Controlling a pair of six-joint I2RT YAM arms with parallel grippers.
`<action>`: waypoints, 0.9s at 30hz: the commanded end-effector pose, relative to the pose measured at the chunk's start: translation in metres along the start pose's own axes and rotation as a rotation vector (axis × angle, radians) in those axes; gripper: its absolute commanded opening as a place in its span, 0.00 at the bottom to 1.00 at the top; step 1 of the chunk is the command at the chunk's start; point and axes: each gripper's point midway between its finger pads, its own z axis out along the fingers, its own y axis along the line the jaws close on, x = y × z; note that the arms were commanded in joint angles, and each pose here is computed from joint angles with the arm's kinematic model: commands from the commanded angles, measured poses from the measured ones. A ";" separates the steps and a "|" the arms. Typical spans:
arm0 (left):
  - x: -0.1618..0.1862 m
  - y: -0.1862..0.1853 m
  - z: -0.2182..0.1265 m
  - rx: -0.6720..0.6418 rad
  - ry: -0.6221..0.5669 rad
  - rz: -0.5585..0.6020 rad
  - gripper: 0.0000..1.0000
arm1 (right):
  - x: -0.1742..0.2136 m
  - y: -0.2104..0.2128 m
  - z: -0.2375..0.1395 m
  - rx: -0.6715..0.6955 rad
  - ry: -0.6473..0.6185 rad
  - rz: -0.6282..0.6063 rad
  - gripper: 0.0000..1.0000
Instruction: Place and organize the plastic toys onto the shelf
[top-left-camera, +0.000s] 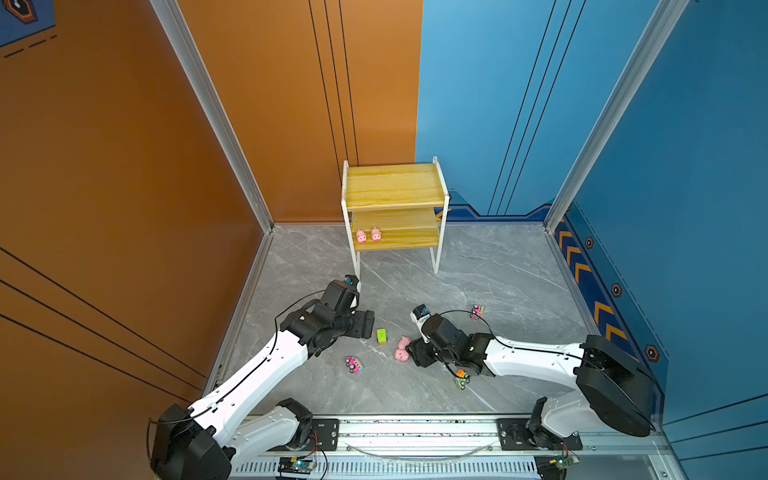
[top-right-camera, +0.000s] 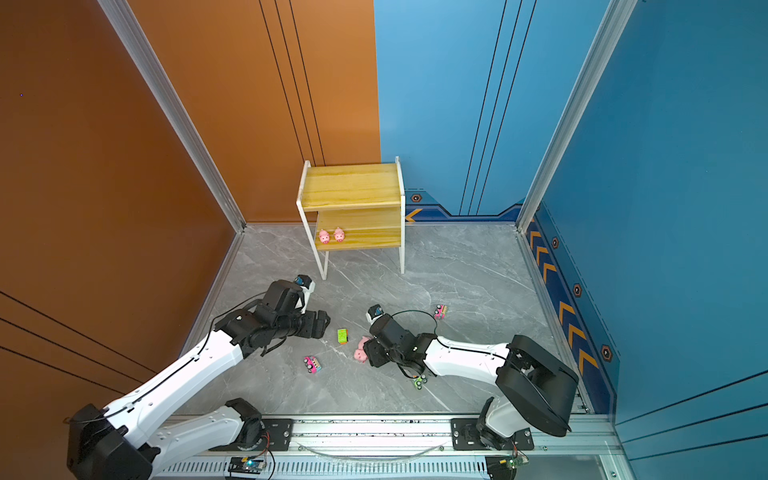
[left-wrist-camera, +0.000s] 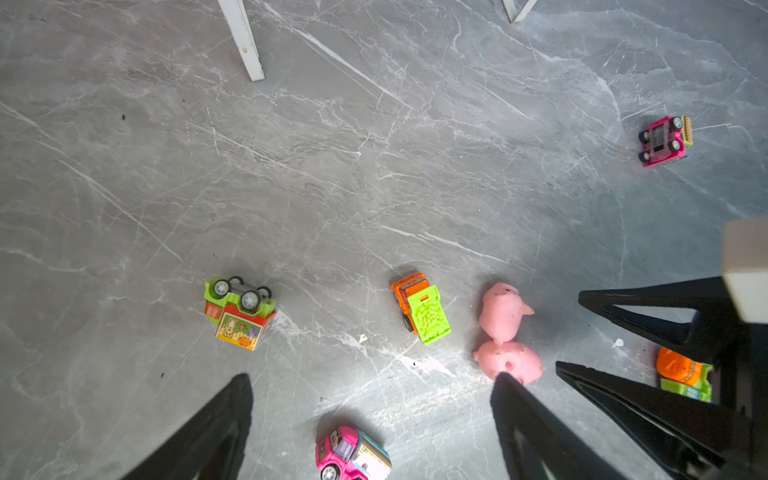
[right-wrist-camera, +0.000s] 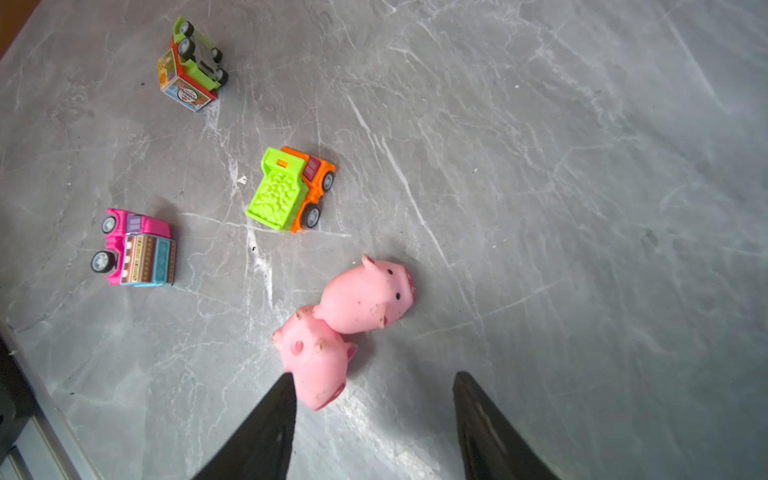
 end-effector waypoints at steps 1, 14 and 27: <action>0.002 -0.001 -0.001 -0.012 0.022 0.031 0.91 | -0.001 0.013 0.005 -0.045 0.016 0.054 0.60; 0.017 -0.003 0.005 -0.019 0.055 0.046 0.90 | 0.017 0.038 0.024 -0.119 0.064 0.124 0.50; 0.015 -0.004 0.001 -0.015 0.038 0.053 0.90 | 0.002 0.039 0.012 -0.083 0.014 0.090 0.16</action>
